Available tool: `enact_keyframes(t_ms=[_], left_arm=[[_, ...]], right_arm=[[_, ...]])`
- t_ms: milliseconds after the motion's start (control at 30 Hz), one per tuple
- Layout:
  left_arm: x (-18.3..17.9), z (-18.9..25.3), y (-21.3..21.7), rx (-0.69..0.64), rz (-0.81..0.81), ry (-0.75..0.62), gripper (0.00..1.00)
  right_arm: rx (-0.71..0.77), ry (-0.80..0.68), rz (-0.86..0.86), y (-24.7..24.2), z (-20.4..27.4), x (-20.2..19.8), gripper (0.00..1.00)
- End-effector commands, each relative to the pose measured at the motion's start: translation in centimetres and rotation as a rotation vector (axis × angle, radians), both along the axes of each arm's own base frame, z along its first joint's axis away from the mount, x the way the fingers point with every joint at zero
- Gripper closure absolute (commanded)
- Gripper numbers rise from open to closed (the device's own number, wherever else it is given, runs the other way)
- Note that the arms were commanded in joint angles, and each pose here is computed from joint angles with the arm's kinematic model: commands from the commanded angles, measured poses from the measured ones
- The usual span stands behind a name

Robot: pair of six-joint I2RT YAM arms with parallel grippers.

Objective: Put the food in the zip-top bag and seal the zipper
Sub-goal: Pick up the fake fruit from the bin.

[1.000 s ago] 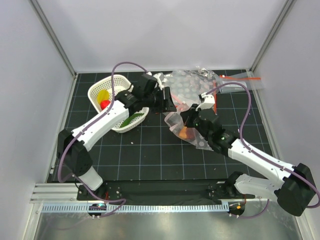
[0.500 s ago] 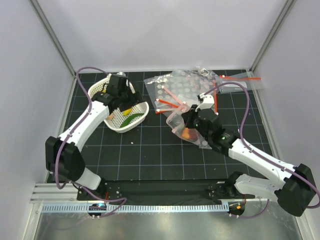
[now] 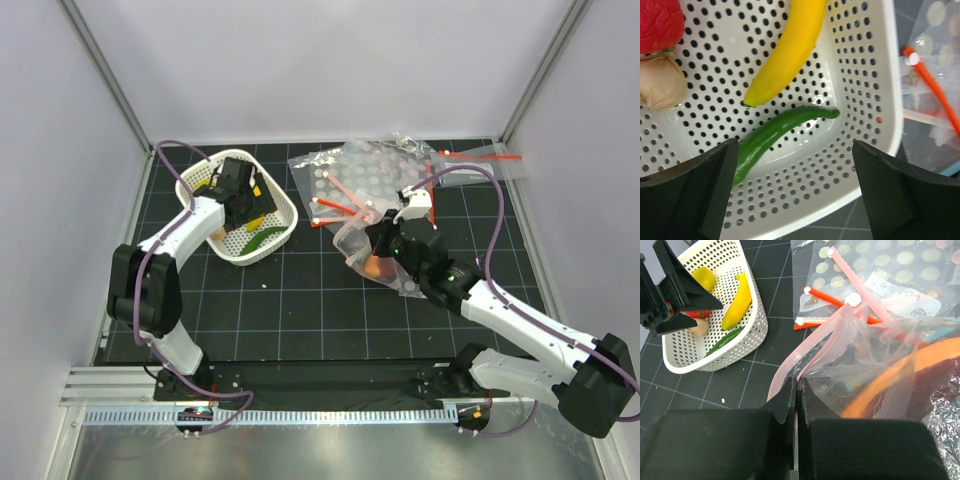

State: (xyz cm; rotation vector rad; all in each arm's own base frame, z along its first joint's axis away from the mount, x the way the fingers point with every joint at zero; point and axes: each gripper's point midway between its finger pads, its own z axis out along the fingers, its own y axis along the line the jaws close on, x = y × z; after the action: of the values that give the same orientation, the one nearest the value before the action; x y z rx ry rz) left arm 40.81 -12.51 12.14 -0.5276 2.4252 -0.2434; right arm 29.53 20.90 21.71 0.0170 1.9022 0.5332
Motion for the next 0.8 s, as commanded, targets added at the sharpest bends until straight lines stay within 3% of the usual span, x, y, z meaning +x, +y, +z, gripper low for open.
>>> enact_keyframes(t_ms=[0, 100, 400, 600, 767], left_arm=[[0.8, -0.7, 1.4, 0.111, -0.035, -0.053, 0.02], [1.0, -2.0, 3.2, 0.210, 0.002, -0.041, 0.01], [5.5, -2.3, 2.5, 0.242, 0.006, -0.078, 0.00], [7.9, -4.8, 1.9, 0.256, -0.018, -0.050, 0.00], [9.0, -6.1, 2.0, 0.249, -0.014, -0.009, 0.09]], right_arm=[[0.058, -0.085, -0.013, 0.0, 3.7, 0.6, 0.99], [0.053, -0.078, -0.010, 0.2, 3.4, 0.7, 0.99], [0.046, -0.062, -0.002, 0.6, 2.6, 0.9, 0.99], [0.049, -0.068, -0.002, 0.5, 2.9, 0.8, 0.99], [0.047, -0.066, -0.005, 0.5, 2.8, 0.8, 0.99]])
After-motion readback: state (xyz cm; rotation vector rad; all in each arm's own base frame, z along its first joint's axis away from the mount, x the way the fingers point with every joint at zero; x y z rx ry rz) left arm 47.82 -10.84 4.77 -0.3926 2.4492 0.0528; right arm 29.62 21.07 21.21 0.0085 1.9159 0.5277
